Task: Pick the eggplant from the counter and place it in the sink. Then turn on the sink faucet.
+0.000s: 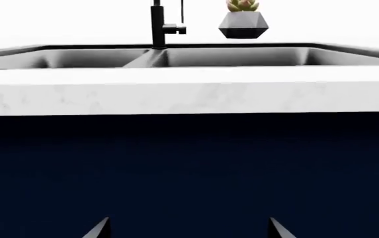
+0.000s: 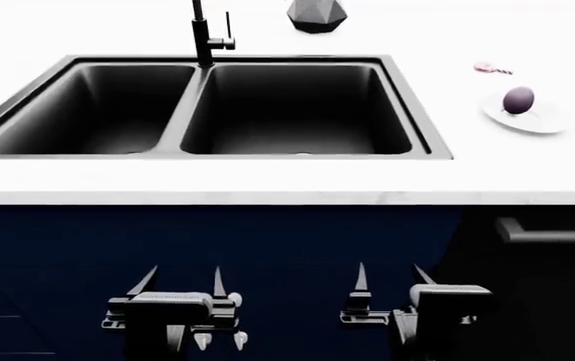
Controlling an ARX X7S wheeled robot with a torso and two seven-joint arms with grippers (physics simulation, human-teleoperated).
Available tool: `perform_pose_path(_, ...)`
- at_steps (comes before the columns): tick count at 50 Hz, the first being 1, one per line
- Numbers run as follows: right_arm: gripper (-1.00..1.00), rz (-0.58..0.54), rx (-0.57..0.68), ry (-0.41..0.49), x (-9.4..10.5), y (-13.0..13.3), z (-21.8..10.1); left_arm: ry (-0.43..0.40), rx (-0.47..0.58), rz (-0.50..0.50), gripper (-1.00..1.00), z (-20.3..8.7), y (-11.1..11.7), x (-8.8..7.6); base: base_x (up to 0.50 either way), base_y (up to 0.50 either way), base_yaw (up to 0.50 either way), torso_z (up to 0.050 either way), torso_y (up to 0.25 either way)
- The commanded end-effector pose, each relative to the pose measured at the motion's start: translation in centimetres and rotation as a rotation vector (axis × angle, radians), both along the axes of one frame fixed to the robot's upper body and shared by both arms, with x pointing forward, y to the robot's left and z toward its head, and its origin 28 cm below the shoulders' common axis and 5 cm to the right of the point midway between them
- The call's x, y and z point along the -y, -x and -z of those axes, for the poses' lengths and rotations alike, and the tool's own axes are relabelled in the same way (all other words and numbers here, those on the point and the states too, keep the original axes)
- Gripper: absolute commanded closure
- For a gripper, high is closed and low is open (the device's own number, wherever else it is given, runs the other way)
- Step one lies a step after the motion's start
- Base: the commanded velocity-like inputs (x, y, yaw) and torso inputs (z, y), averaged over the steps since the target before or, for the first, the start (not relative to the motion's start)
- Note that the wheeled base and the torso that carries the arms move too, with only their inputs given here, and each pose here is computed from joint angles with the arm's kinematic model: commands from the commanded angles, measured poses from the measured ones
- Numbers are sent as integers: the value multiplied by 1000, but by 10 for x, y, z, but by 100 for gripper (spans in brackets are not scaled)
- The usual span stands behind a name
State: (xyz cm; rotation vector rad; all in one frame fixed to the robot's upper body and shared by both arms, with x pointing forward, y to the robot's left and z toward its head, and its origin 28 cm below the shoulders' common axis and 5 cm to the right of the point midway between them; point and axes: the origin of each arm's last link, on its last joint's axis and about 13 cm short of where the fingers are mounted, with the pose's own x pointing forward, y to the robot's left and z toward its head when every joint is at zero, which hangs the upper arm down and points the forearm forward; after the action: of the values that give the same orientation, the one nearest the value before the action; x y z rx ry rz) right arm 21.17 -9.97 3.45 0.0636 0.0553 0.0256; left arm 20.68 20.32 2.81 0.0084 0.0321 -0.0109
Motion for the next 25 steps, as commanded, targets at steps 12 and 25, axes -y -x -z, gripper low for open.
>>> perform_pose_path(12, -100, -95, 89, 11, 16, -22, -191, -63, 111, 144, -100, -196, -22, -1, 0, 0, 0, 50, 0)
perform_pose_path(25, -100, 7, 103, 83, 13, -121, -296, -108, 112, 88, -100, -289, -129, -4, 0, 0, 0, 50, 0)
